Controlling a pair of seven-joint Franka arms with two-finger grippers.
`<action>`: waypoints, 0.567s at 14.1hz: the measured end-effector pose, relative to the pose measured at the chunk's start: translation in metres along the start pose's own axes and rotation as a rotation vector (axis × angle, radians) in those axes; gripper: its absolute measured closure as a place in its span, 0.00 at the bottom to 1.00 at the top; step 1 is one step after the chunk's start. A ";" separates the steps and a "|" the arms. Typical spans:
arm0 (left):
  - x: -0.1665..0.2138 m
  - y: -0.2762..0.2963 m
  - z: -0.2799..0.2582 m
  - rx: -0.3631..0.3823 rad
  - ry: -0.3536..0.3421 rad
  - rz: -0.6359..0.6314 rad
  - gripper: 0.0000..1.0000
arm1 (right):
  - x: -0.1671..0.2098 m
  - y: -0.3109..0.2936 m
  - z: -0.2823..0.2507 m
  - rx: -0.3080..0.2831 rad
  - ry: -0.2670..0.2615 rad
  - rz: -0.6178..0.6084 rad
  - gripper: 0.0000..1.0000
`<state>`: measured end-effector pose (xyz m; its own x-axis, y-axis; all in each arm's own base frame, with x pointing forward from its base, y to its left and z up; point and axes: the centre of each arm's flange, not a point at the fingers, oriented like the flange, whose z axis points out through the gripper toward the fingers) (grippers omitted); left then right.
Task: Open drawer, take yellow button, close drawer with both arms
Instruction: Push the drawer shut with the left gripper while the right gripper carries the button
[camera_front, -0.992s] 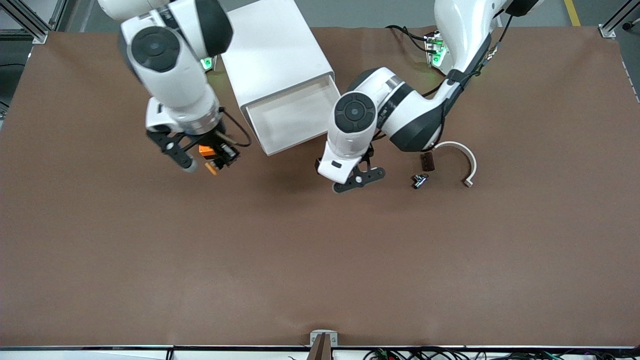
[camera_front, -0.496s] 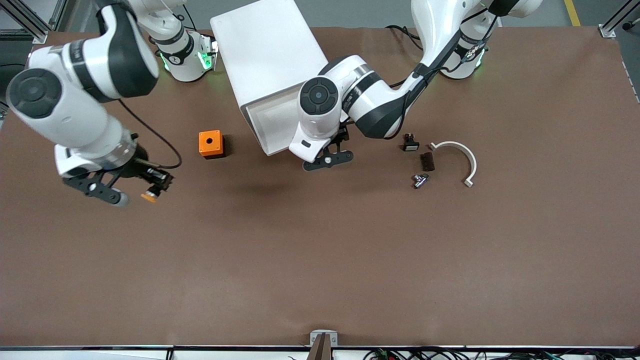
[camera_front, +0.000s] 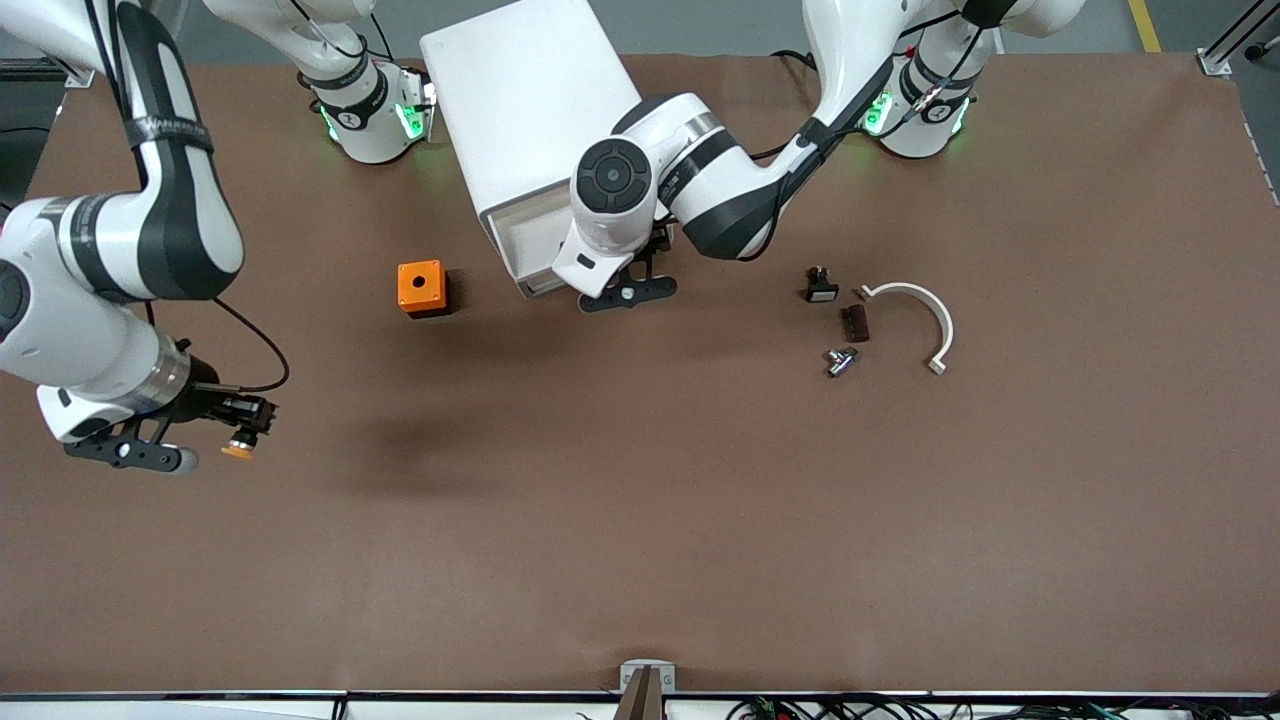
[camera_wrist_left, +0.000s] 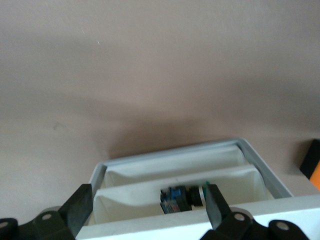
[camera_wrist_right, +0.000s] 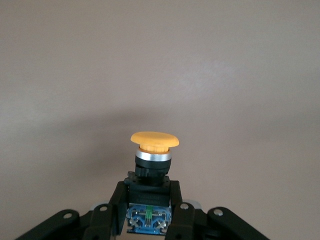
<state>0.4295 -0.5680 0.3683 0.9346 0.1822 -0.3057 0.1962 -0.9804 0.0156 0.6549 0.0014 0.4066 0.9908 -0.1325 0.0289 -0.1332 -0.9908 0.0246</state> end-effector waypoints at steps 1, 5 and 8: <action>-0.006 0.003 0.003 -0.002 -0.015 0.004 0.00 | 0.006 0.013 0.013 -0.002 0.014 -0.026 0.62; -0.030 0.013 0.016 0.005 -0.053 0.025 0.00 | 0.021 0.068 0.080 -0.008 0.077 -0.130 0.62; -0.040 0.018 0.025 0.016 -0.060 0.041 0.00 | 0.025 0.096 0.127 -0.012 0.091 -0.194 0.62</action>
<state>0.3878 -0.5948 0.3569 0.9221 0.1375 -0.3617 0.1530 -0.9881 0.0144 0.6703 -0.1005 0.2830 0.9915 0.0645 0.1126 0.0591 -0.9970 0.0502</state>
